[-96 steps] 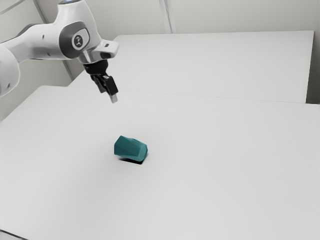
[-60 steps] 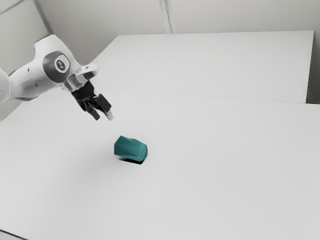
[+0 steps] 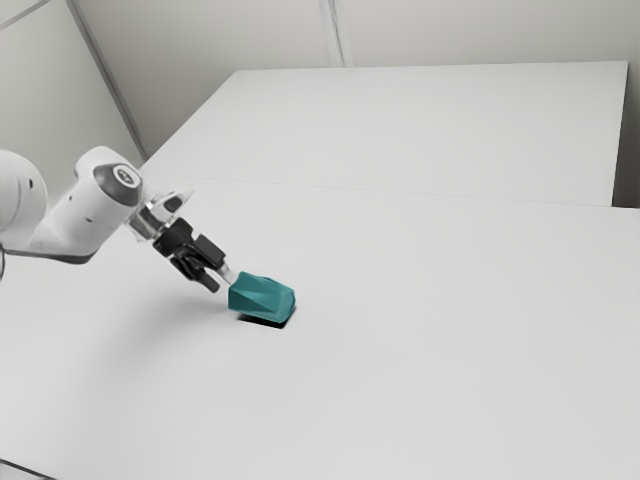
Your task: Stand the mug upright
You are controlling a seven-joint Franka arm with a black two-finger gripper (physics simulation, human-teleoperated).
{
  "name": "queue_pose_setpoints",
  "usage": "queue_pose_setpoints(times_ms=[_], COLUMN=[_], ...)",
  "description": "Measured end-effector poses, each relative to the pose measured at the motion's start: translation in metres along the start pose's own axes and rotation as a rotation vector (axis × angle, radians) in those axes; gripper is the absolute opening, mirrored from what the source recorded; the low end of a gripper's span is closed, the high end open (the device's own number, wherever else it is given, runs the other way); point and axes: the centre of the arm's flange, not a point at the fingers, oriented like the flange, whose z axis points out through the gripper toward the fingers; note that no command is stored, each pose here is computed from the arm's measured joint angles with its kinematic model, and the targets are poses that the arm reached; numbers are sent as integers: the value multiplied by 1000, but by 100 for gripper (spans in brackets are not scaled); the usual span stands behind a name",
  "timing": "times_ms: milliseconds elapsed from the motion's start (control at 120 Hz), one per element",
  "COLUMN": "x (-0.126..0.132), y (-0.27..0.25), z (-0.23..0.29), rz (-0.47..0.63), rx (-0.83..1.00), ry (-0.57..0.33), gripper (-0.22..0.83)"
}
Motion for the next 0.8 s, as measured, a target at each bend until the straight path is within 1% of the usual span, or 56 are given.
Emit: queue_pose_setpoints(times_ms=[292,558,608,800], x=[15,17,17,15], y=[-11,-12,-12,-16], z=[15,30,32,45], rz=[122,193,201,211], rx=[-65,-125,-135,-193], ry=[31,54,61,90], gripper=[62,61,58,38])
